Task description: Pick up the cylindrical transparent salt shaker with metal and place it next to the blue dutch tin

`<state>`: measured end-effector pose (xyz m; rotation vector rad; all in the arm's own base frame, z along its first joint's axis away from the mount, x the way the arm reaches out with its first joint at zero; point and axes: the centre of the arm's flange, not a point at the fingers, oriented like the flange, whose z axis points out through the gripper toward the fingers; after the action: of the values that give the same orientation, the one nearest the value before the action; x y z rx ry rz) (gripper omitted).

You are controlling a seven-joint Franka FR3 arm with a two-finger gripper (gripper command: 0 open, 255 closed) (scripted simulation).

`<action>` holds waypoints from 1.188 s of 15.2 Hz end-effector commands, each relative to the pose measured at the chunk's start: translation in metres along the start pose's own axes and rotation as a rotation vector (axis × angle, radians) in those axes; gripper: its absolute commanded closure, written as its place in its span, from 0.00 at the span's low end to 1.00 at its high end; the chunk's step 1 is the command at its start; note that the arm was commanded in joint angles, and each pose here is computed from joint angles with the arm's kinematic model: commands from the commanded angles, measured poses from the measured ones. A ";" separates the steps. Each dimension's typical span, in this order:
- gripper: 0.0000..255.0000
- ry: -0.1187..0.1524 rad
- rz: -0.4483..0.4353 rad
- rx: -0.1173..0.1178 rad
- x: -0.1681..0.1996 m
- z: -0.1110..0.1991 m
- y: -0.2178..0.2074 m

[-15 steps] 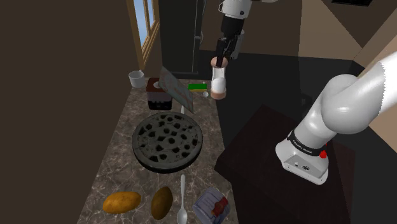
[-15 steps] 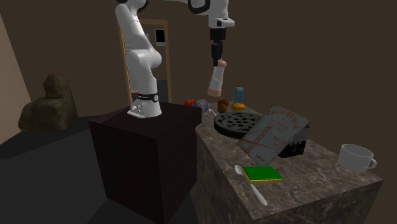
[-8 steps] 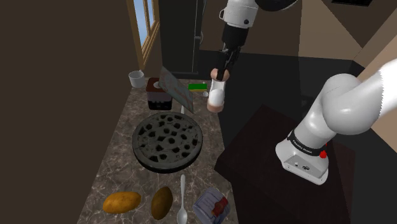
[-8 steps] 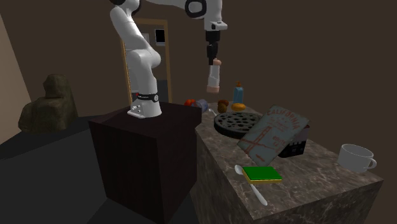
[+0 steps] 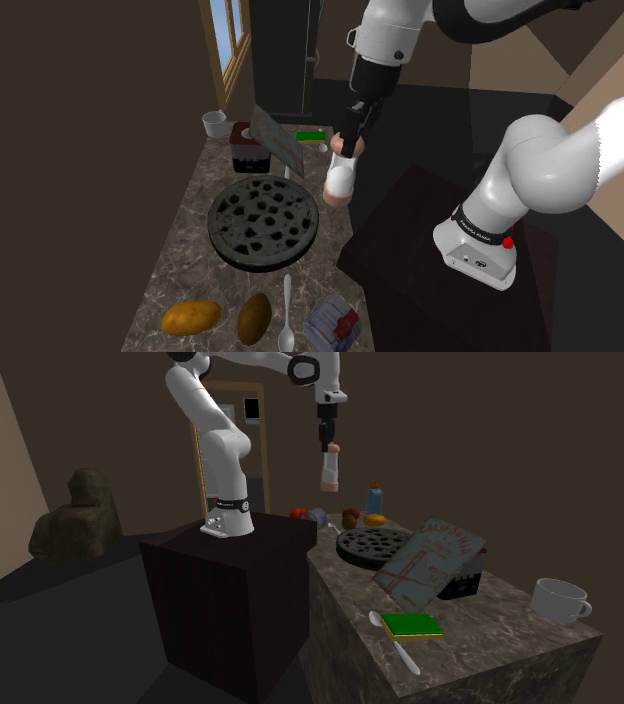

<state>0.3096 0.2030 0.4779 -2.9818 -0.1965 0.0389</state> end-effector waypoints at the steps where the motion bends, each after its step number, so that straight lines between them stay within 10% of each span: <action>1: 1.00 0.000 0.002 0.000 -0.014 0.005 -0.022; 7: 1.00 0.000 0.002 0.000 -0.049 0.015 -0.085; 18: 1.00 0.000 0.002 0.000 -0.048 0.072 -0.076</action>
<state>0.2478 0.2819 0.4250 -2.9821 -0.1937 0.0396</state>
